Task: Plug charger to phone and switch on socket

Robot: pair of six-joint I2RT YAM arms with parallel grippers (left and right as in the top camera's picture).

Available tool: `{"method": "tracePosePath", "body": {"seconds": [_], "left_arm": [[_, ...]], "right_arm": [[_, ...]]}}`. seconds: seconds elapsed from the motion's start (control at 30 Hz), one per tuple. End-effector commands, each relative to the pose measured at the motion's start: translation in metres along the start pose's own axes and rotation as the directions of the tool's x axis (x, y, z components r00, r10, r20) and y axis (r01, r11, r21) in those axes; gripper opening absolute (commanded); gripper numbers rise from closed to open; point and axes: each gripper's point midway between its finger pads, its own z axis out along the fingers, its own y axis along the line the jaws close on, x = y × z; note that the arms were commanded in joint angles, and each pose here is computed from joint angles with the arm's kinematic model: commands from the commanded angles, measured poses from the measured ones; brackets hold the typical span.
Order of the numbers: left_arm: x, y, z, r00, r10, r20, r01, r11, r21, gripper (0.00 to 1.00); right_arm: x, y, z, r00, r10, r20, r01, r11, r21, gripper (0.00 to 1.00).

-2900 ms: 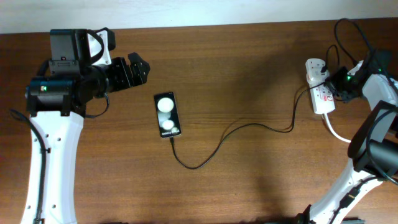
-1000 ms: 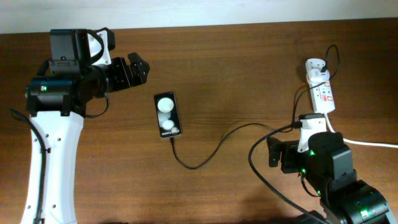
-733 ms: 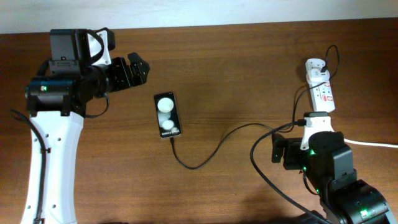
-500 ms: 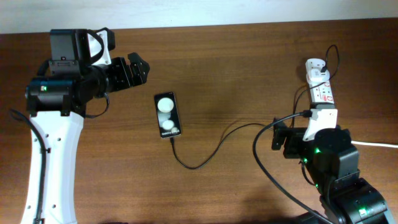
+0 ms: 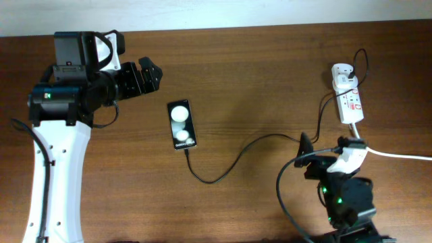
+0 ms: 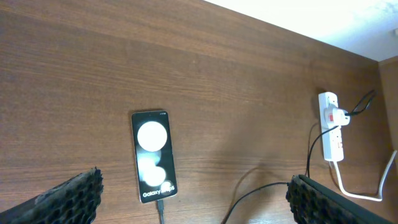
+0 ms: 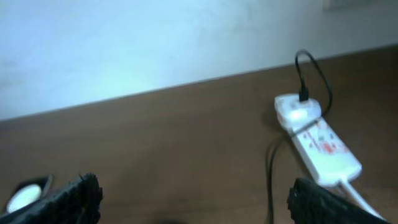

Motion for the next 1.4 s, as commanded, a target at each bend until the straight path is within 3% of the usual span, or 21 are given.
{"method": "tracePosePath", "body": {"seconds": [0.0,0.63,1.37], "left_arm": [[-0.003,0.000,-0.004,1.000,-0.005,0.014,0.005,1.000,0.001,0.99],[-0.003,0.000,-0.004,1.000,-0.005,0.014,0.005,1.000,0.001,0.99],[-0.003,0.000,-0.004,1.000,-0.005,0.014,0.005,1.000,0.001,0.99]], "right_arm": [[0.010,-0.006,-0.004,0.999,0.017,0.042,-0.017,1.000,-0.001,0.99],[0.026,-0.007,-0.004,0.987,0.056,0.153,-0.048,0.998,-0.051,0.99],[0.032,-0.008,-0.003,0.991,0.044,0.128,-0.039,0.998,-0.046,0.99]]}}
